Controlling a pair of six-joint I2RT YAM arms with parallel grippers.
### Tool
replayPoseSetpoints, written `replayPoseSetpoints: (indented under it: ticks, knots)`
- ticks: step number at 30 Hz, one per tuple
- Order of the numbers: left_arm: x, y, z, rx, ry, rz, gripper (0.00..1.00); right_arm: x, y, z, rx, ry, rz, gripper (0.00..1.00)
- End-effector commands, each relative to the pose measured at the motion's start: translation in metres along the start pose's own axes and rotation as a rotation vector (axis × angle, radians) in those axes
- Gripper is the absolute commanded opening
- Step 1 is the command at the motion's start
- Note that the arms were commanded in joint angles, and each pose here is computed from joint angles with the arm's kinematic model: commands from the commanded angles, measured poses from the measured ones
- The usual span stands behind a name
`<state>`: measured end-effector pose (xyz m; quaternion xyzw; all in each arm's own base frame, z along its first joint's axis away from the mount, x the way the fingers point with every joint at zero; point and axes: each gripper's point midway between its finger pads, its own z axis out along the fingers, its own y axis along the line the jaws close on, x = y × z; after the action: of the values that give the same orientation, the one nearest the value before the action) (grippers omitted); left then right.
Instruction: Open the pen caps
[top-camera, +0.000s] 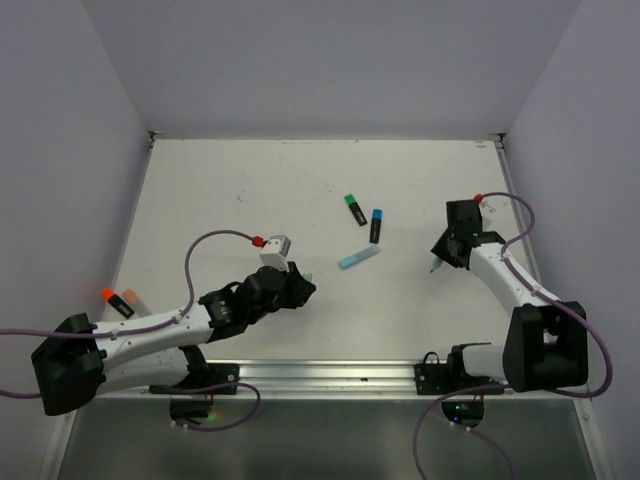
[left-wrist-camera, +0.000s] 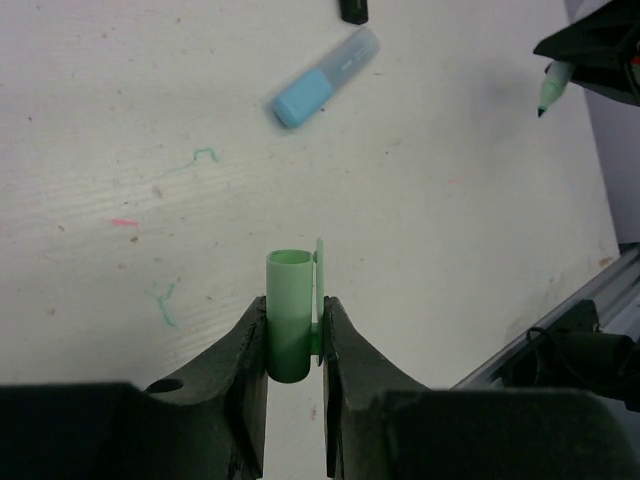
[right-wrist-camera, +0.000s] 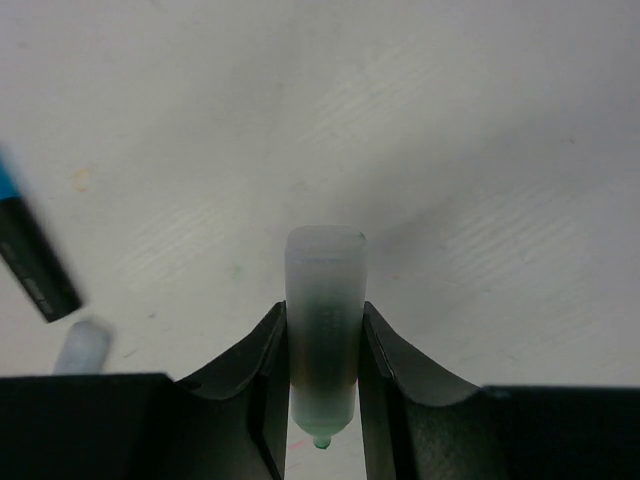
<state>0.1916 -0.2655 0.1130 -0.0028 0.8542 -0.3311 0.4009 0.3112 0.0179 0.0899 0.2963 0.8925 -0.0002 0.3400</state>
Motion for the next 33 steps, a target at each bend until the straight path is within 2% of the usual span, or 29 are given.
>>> replayPoseSetpoints:
  ticks: [1, 5, 8, 15, 21, 24, 25, 29, 30, 31, 33]
  knots:
    - [-0.022, 0.005, 0.01, -0.097, -0.065, 0.032, 0.0, 0.025, -0.039, 0.012, 0.072, 0.123, -0.024, 0.0]
    - [-0.016, 0.037, 0.018, -0.208, -0.059, 0.057, 0.0, 0.024, -0.067, 0.019, 0.131, 0.125, 0.007, 0.0]
    - [-0.01, 0.052, 0.025, -0.219, -0.03, 0.045, 0.0, 0.024, -0.079, 0.026, 0.187, 0.129, -0.022, 0.01]
    - [-0.006, 0.089, 0.042, -0.318, -0.002, 0.057, 0.0, 0.031, -0.073, 0.034, 0.161, 0.178, -0.049, 0.07]
    - [-0.005, 0.093, 0.058, -0.327, 0.013, 0.062, 0.0, 0.037, -0.066, 0.038, 0.112, 0.211, -0.068, 0.14]
    - [-0.004, 0.094, 0.066, -0.331, 0.033, 0.064, 0.0, 0.039, -0.064, 0.04, 0.105, 0.224, -0.077, 0.28]
    - [-0.007, 0.093, 0.069, -0.323, 0.035, 0.062, 0.0, 0.039, -0.064, 0.04, 0.106, 0.223, -0.077, 0.4]
    - [-0.006, 0.094, 0.077, -0.319, 0.051, 0.057, 0.0, 0.034, -0.065, 0.037, 0.112, 0.201, -0.076, 0.59]
    - [-0.004, 0.096, 0.079, -0.323, 0.057, 0.054, 0.0, 0.032, -0.065, 0.036, 0.114, 0.192, -0.077, 0.61]
    - [-0.004, 0.096, 0.08, -0.327, 0.059, 0.053, 0.0, 0.027, -0.067, 0.034, 0.124, 0.174, -0.077, 0.68]
    - [-0.005, 0.099, 0.08, -0.333, 0.056, 0.05, 0.0, 0.022, -0.067, 0.03, 0.126, 0.159, -0.078, 0.7]
